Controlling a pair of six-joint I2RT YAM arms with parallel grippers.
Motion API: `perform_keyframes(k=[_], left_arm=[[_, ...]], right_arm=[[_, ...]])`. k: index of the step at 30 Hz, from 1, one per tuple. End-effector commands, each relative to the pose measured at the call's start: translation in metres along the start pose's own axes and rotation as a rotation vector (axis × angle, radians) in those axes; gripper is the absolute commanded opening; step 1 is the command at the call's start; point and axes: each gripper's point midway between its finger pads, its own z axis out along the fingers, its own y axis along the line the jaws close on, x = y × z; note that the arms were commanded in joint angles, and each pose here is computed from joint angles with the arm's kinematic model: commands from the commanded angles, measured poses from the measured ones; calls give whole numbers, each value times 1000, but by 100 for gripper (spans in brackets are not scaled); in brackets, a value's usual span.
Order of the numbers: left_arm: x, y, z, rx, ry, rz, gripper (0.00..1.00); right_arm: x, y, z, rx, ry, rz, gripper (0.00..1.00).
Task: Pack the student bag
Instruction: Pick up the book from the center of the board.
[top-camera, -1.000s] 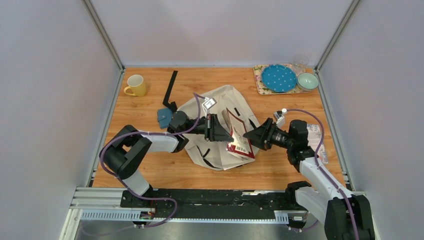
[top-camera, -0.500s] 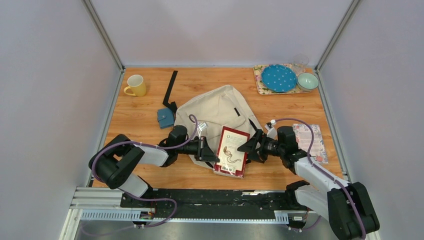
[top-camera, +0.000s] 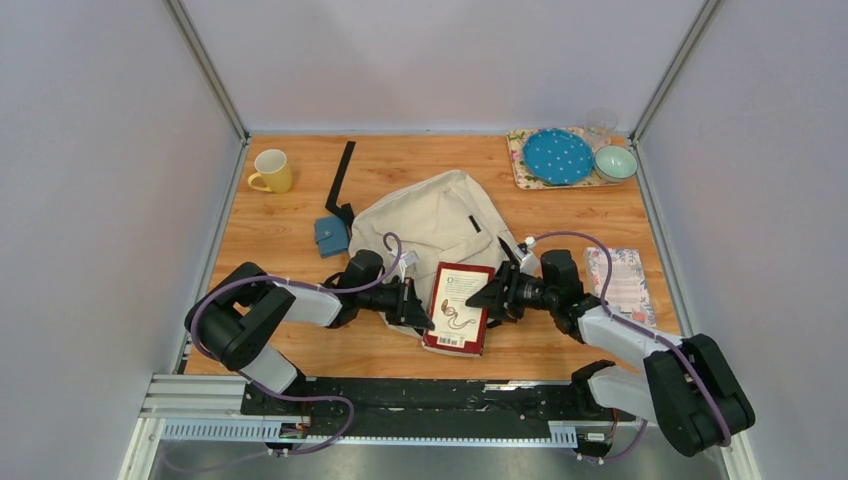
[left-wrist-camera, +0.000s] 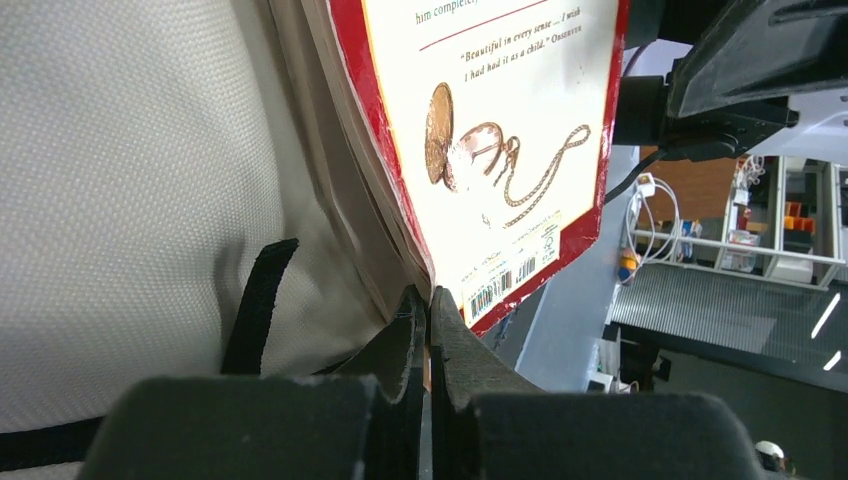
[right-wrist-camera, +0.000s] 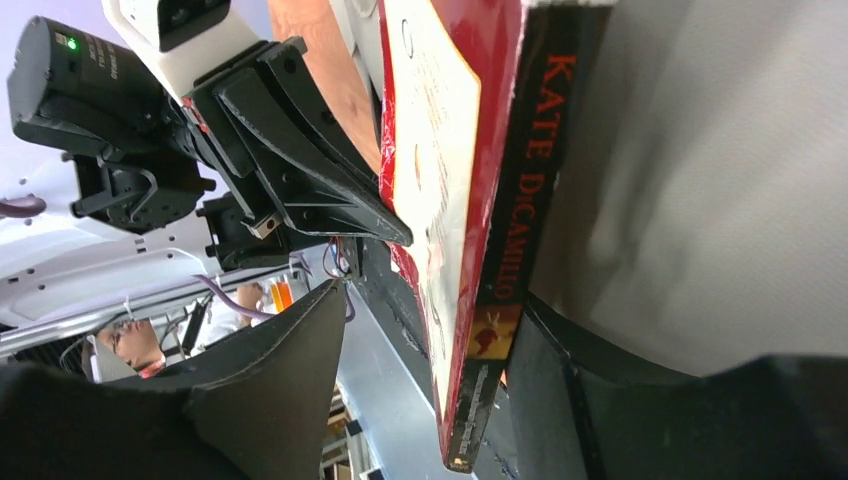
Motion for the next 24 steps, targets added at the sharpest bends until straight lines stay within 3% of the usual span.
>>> perform_keyframes(k=[1,3,6,7,8,10,11,13,15,16,24], left_arm=[[5,4,1,-16,39,44,0],[4,2,2,-9,40,48,0],[1,-1,1,-1,34,63,0],[-2,-4,1,4,26,78,0],[-3,-4,0,2,21,86,1],[-9,-9,-4,-13,-6,122,15],[-13,-11,-6,-23,-22,140,32],[-26,-17,-14,-60,-80,195,47],[-37,-25,-21,-74,-132,234,73],[-47,-36,-28,-67,-188,270,78],[-99,-96,-50,21,-401,374,79]], right_arm=[[-8,33,10,-90,4,-113,56],[-7,30,14,-71,7,-98,47],[-11,34,16,-54,-14,-109,24],[-13,32,15,-33,-26,-103,6],[-16,36,14,-37,-34,-121,0],[-19,45,7,-32,-60,-147,0],[-20,50,4,-36,-70,-166,0],[-25,68,-8,-57,-110,-224,0],[-28,86,-17,-93,-134,-267,0],[-26,100,-24,-135,-137,-294,0],[-17,167,-55,-357,-146,-366,0]])
